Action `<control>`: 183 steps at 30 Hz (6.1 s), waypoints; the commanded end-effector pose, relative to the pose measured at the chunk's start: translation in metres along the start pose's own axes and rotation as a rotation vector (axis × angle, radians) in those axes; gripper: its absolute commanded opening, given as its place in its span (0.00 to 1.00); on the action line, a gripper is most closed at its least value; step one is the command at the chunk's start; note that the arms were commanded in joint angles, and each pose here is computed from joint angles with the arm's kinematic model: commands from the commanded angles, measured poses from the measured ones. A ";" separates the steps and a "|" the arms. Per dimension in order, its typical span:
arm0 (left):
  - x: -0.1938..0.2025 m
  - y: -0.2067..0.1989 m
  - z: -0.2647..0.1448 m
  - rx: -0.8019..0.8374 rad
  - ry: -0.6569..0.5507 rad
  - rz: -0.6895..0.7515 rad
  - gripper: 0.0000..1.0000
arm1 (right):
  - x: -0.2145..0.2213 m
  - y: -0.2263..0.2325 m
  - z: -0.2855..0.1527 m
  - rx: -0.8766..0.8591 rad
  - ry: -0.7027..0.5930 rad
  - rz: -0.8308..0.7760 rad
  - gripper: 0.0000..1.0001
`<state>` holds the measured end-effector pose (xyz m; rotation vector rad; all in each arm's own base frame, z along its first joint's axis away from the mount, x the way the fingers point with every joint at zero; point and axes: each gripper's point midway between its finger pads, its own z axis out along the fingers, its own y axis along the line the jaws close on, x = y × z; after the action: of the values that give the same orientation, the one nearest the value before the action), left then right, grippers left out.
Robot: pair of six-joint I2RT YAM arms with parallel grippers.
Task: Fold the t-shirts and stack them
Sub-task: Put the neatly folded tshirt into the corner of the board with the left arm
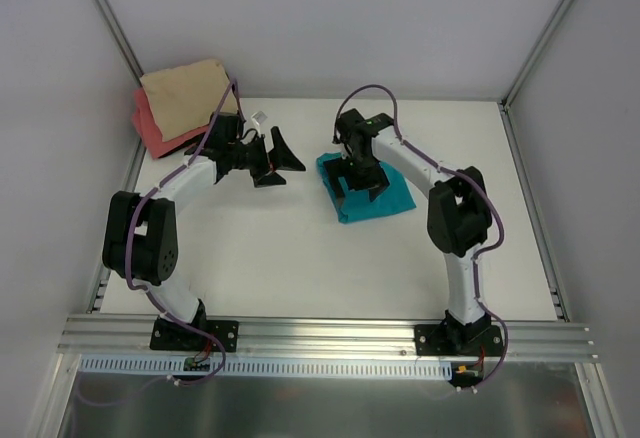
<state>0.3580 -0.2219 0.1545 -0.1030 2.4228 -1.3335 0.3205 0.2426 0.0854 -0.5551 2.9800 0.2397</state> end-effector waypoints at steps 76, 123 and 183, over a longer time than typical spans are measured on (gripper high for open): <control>0.011 0.007 0.124 0.176 0.041 -0.165 0.99 | -0.003 0.007 -0.008 0.113 -0.019 -0.043 0.03; 0.001 0.025 0.164 0.062 0.027 -0.182 0.22 | -0.007 0.007 -0.010 0.104 -0.027 -0.048 0.03; -0.216 0.079 -0.064 -0.966 -0.248 0.591 0.00 | 0.022 -0.079 -0.121 0.029 -0.336 0.215 1.00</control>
<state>0.5222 -0.0901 0.1279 0.1704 2.5413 0.0396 0.3279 0.1443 0.1750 -0.1706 2.7363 0.2552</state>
